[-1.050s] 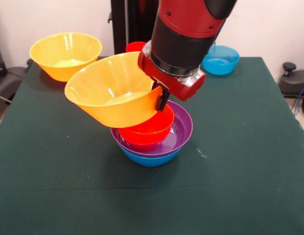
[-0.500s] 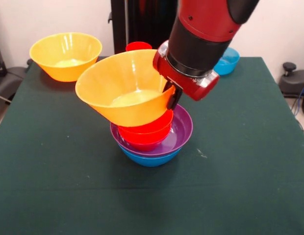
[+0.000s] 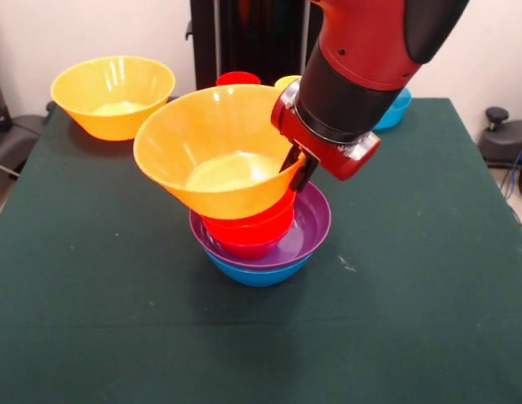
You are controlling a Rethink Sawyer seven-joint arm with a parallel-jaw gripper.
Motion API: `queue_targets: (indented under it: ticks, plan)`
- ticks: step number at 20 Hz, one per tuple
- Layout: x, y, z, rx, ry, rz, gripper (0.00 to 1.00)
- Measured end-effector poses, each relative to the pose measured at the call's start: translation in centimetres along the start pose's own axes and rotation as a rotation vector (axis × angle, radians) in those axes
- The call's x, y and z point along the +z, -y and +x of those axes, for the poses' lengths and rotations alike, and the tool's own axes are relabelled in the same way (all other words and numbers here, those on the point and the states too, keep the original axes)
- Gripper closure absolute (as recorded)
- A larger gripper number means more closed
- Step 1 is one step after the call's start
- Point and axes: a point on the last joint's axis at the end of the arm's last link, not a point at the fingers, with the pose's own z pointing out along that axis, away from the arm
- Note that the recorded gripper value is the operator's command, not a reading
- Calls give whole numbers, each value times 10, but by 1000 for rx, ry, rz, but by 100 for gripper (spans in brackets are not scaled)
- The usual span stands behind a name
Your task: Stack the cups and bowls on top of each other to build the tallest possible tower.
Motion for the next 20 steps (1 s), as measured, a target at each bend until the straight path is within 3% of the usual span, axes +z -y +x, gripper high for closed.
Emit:
queue_targets:
  ticks: [11, 20]
  plan:
    - [1, -6, 9, -14, 12, 23, 100]
    - [1, -6, 8, 2, 1, 24, 100]
